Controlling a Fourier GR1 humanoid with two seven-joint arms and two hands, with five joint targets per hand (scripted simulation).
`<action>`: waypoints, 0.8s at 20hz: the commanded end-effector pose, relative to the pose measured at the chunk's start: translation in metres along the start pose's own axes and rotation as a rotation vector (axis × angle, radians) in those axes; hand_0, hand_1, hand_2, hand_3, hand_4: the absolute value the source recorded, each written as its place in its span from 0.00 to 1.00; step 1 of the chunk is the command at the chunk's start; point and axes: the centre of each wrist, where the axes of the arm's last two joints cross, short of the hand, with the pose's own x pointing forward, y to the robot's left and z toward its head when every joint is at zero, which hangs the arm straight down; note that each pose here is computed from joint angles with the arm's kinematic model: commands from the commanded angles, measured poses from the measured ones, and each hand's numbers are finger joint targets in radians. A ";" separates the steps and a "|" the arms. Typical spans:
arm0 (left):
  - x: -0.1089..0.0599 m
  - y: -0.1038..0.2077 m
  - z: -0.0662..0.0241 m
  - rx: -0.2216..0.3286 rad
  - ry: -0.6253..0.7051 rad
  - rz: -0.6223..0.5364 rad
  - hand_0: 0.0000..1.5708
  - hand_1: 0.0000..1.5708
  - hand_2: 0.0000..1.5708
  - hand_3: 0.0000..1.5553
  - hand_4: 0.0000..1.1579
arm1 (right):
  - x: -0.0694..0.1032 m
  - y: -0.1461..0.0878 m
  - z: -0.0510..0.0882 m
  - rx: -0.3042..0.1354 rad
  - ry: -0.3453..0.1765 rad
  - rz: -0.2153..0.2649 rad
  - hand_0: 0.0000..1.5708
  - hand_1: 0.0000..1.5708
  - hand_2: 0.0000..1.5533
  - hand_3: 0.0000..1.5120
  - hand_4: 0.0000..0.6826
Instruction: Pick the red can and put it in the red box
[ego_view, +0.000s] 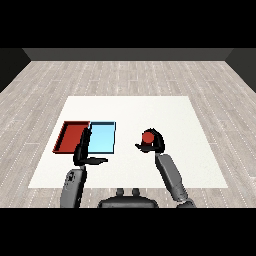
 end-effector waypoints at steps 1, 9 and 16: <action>-0.003 -0.030 -0.0023 -0.066 0.037 0.053 0.00 0.00 0.00 0.00 0.00 | 0.026 0.016 -0.015 -0.002 -0.026 -0.018 0.92 0.92 0.93 0.94 0.95; 0.001 -0.081 -0.0266 -0.158 0.073 0.097 0.00 0.00 0.00 0.00 0.00 | 0.029 0.025 -0.005 0.023 -0.077 -0.031 0.90 0.90 0.92 0.94 0.96; 0.008 -0.110 -0.0377 -0.200 0.096 0.124 0.00 0.00 0.00 0.00 0.00 | 0.023 0.055 -0.012 0.038 -0.075 -0.037 0.90 0.90 0.92 0.94 0.96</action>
